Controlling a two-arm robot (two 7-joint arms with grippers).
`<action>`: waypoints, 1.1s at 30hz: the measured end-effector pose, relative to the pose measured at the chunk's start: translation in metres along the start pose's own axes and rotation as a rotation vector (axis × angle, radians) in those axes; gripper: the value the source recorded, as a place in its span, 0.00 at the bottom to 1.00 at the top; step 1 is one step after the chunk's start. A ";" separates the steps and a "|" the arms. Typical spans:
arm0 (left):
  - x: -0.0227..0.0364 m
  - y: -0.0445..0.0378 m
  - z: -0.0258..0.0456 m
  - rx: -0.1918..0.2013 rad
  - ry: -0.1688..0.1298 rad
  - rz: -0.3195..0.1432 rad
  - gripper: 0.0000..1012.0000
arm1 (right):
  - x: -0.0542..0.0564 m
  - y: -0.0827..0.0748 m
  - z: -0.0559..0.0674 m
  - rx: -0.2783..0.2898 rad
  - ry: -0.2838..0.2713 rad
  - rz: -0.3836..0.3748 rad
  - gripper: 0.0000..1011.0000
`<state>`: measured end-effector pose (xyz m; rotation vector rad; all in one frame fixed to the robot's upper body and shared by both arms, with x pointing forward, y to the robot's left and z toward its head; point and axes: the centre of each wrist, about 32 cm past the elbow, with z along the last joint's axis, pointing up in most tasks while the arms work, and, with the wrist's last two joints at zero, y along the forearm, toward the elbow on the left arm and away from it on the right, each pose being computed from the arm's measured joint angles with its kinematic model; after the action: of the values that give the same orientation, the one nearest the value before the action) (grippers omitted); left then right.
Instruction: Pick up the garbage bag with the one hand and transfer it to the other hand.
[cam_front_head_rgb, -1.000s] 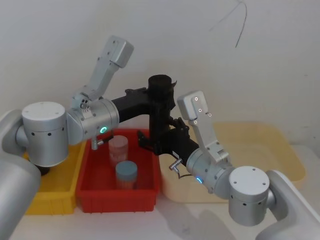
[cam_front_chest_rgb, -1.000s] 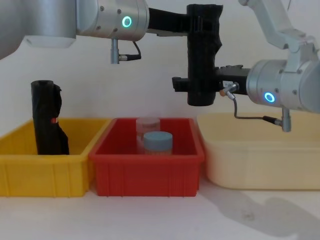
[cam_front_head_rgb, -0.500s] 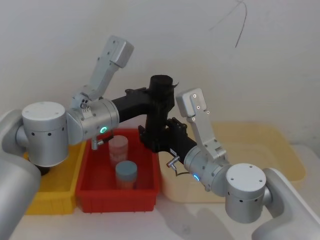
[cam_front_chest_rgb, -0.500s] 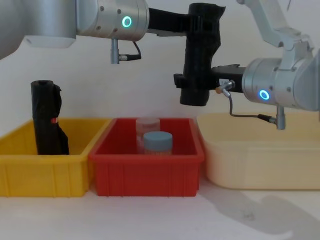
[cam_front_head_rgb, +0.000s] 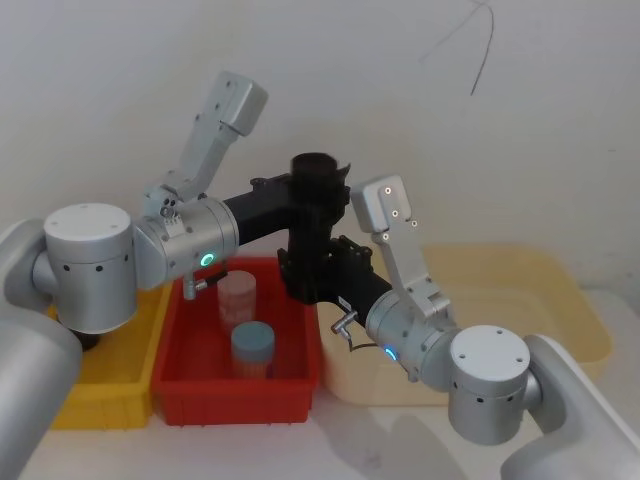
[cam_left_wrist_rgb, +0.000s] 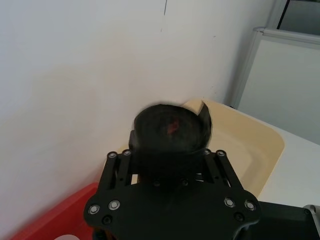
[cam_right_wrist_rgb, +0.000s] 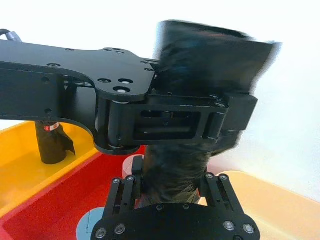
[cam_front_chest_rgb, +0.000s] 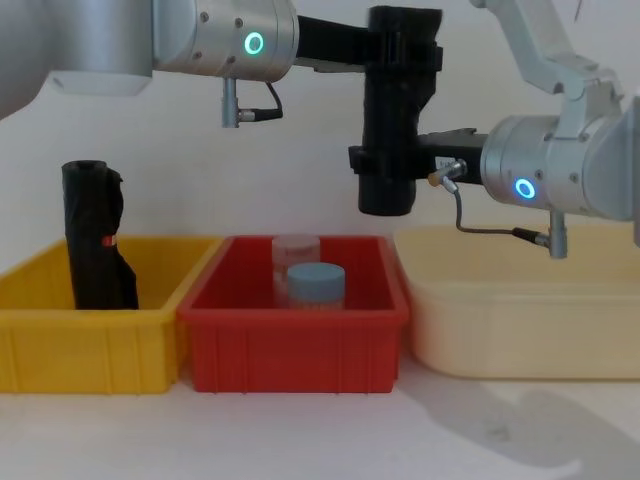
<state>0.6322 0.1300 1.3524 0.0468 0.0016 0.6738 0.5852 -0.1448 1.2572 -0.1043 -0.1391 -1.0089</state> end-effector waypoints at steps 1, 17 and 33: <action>0.0000 0.0000 0.0000 0.000 0.000 0.000 0.57 | 0.000 0.000 0.000 0.000 0.000 0.000 0.59; 0.0009 0.0024 -0.0002 -0.011 0.009 0.004 0.99 | 0.007 -0.001 -0.001 0.008 0.042 -0.109 0.59; 0.0093 0.0270 0.0000 -0.054 0.061 0.049 0.99 | 0.041 -0.013 -0.004 0.008 0.087 -0.332 0.59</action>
<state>0.6226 0.1569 1.3537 -0.0254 0.0407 0.7234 0.5957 -0.1866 1.2600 -0.0299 -0.0822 -1.3423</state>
